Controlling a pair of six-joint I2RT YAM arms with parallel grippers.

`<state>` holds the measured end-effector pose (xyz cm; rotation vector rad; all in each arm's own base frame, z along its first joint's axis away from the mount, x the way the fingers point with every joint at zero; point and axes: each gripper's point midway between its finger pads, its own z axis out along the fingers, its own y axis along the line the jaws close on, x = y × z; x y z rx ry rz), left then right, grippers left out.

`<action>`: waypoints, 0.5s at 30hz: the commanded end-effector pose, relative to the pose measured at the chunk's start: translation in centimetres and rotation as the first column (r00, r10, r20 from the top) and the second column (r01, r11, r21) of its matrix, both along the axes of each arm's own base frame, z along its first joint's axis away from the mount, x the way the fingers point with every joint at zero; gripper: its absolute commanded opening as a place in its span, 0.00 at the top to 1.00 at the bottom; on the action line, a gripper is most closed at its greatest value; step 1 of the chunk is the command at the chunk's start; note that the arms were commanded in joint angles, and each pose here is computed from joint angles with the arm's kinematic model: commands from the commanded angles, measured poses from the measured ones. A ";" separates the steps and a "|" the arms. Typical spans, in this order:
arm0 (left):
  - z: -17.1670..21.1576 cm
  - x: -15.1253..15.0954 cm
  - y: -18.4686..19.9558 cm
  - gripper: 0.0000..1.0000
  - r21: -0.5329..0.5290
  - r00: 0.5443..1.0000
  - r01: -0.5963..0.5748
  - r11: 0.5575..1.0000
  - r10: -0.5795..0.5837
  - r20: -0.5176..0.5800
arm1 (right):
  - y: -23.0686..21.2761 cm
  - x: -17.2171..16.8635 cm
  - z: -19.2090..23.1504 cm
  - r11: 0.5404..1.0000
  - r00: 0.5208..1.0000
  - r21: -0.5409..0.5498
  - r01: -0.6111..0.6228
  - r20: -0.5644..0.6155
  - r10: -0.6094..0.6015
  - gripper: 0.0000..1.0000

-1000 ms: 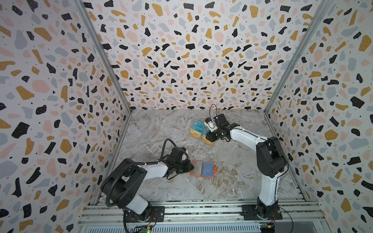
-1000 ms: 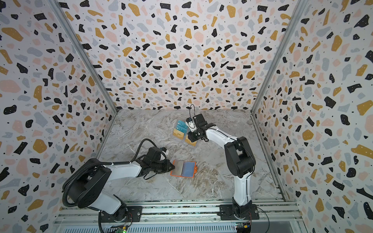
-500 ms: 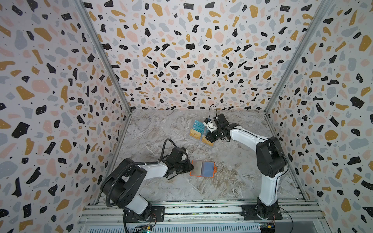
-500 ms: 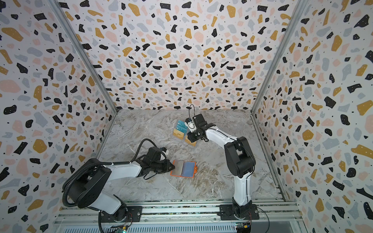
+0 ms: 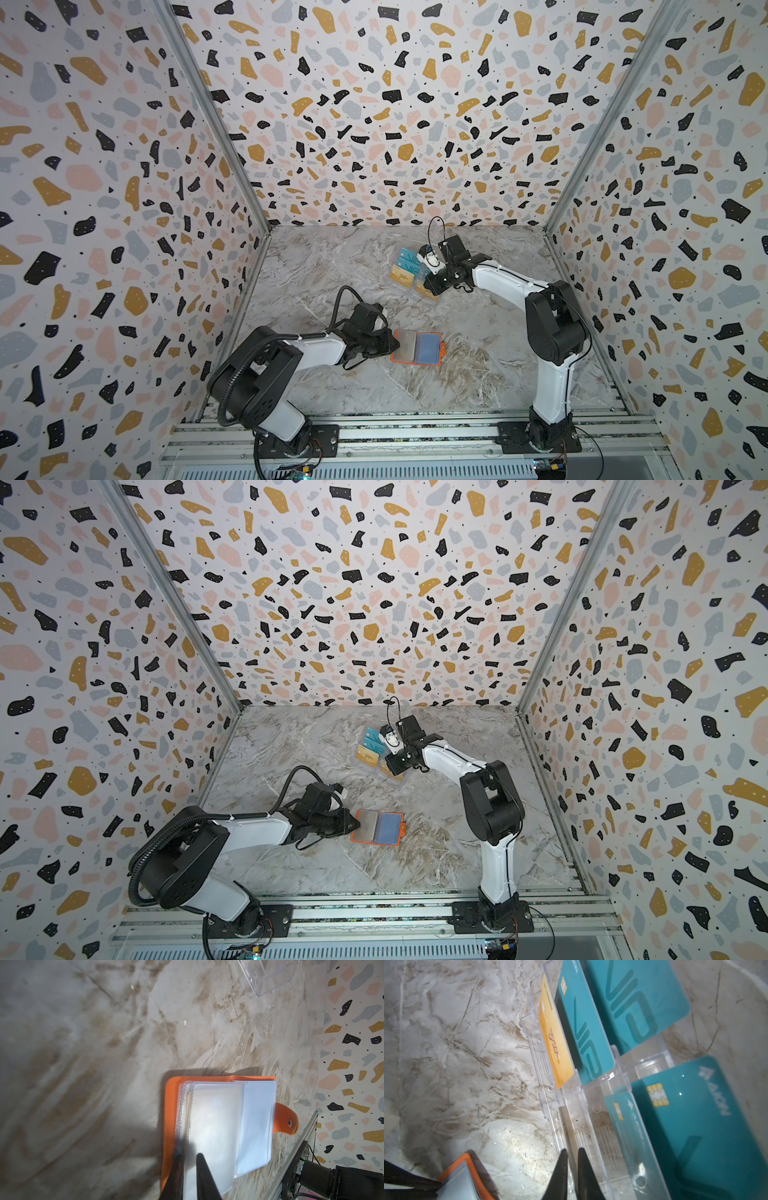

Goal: Put the credit cards into the card holder

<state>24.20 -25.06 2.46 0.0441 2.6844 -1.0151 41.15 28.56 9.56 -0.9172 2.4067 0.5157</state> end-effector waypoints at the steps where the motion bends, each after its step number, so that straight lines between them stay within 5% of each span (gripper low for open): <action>1: -2.8 -2.4 1.9 0.84 0.093 0.994 -0.003 0.996 0.013 -0.111 | 0.8 0.5 2.4 0.999 0.998 0.012 -0.040 0.053 0.040 0.92; 15: -2.6 -2.3 2.1 0.83 0.095 0.994 -0.028 0.995 0.038 -0.105 | 1.2 0.7 7.8 0.995 0.987 0.082 -0.056 0.152 0.043 1.00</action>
